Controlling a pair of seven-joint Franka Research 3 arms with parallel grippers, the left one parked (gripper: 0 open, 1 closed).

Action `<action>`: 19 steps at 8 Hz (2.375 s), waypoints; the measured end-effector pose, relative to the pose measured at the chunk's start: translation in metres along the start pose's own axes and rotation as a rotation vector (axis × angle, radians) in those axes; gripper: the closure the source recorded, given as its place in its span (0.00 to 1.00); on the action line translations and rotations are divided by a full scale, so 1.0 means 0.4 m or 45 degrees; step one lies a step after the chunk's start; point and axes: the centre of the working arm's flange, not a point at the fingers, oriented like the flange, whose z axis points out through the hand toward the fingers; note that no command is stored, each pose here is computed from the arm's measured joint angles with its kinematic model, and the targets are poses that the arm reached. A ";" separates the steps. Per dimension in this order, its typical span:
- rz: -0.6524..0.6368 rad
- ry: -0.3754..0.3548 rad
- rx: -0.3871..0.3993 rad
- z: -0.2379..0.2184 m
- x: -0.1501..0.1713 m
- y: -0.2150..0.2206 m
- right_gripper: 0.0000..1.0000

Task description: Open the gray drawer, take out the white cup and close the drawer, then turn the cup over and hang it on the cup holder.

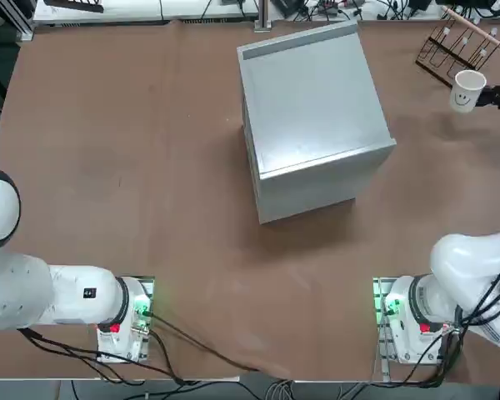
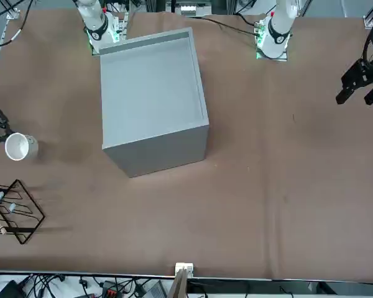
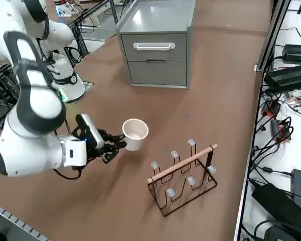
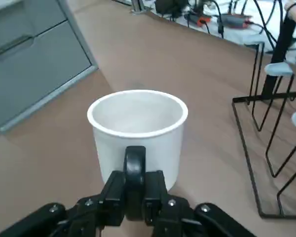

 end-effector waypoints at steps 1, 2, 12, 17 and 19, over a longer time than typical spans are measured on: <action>0.099 -0.025 0.000 -0.004 0.048 -0.006 0.81; 0.198 -0.038 0.001 0.002 0.096 -0.011 0.81; 1.107 0.008 0.172 0.054 0.248 -0.059 0.81; 1.584 0.066 0.301 0.114 0.156 -0.029 0.81; 1.677 0.073 0.314 0.118 0.129 -0.023 0.81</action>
